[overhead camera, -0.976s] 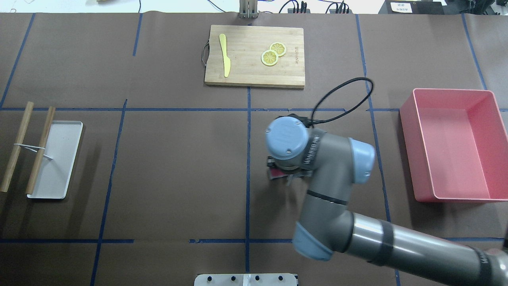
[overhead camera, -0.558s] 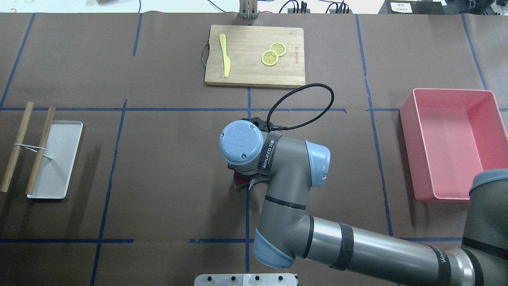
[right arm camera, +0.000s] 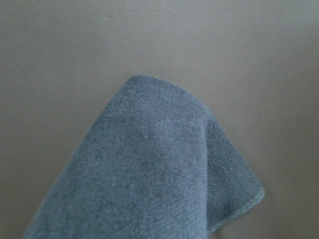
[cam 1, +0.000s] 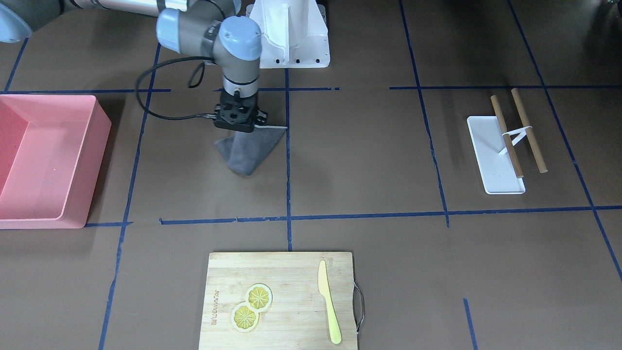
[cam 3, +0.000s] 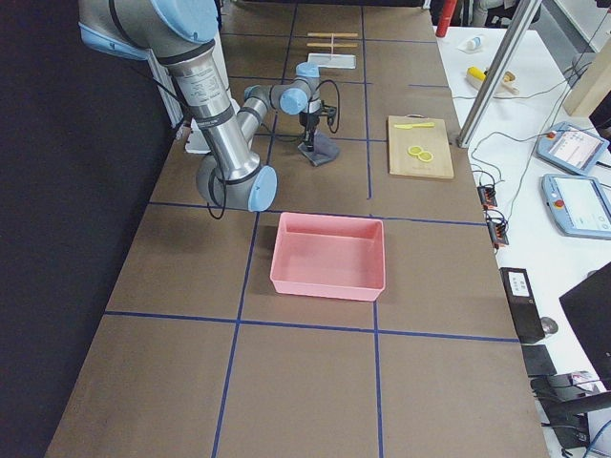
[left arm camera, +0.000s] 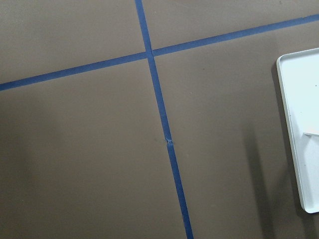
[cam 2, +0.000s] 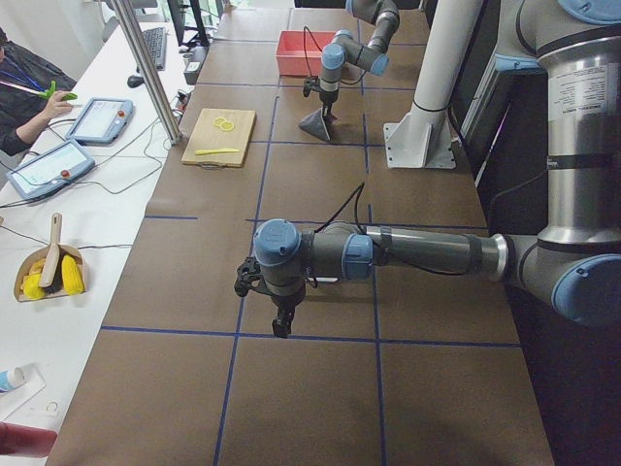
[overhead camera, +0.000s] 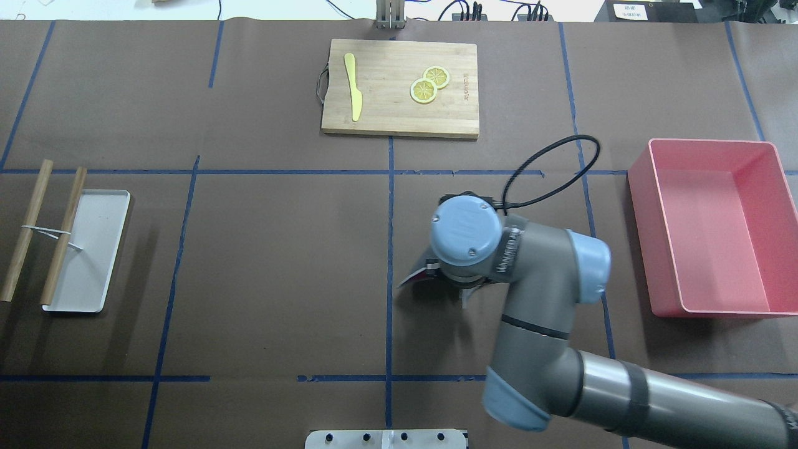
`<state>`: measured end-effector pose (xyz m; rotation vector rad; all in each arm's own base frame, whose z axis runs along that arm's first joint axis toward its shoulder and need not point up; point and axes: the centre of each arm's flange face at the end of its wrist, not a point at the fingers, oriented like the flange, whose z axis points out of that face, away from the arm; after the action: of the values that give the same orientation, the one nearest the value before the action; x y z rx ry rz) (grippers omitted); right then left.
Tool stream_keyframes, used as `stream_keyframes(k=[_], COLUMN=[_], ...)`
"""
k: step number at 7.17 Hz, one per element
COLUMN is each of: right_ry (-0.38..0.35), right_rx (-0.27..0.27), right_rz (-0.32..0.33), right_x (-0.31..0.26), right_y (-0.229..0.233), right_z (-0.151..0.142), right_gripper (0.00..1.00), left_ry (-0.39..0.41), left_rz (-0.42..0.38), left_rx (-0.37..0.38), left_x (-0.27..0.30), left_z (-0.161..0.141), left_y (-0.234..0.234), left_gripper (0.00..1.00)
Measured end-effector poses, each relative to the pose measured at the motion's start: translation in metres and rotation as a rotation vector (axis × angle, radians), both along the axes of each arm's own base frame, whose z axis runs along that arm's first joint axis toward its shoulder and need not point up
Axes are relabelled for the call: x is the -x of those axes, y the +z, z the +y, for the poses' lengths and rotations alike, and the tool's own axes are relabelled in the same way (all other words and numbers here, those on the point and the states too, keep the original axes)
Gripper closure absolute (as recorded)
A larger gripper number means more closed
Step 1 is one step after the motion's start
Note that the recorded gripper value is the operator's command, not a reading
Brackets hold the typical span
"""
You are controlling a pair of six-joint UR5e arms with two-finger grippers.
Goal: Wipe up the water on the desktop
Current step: 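Wipe the cloth back toward the pink bin and again toward the center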
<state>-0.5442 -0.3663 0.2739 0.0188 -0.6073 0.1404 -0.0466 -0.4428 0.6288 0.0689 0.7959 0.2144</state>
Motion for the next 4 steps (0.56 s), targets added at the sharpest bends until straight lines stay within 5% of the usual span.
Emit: stream_keyframes(k=[4], right_ry=[-0.1], right_rx=[-0.031], right_rz=[0.147], right_x=[-0.105], right_y=[0.083], right_z=[0.014], right_gripper=[1.0], left_ry=[-0.001], left_rz=[0.0], left_rx=[0.001], left_x=[0.0], left_z=[0.0], left_y=[0.0], left_gripper=[0.0])
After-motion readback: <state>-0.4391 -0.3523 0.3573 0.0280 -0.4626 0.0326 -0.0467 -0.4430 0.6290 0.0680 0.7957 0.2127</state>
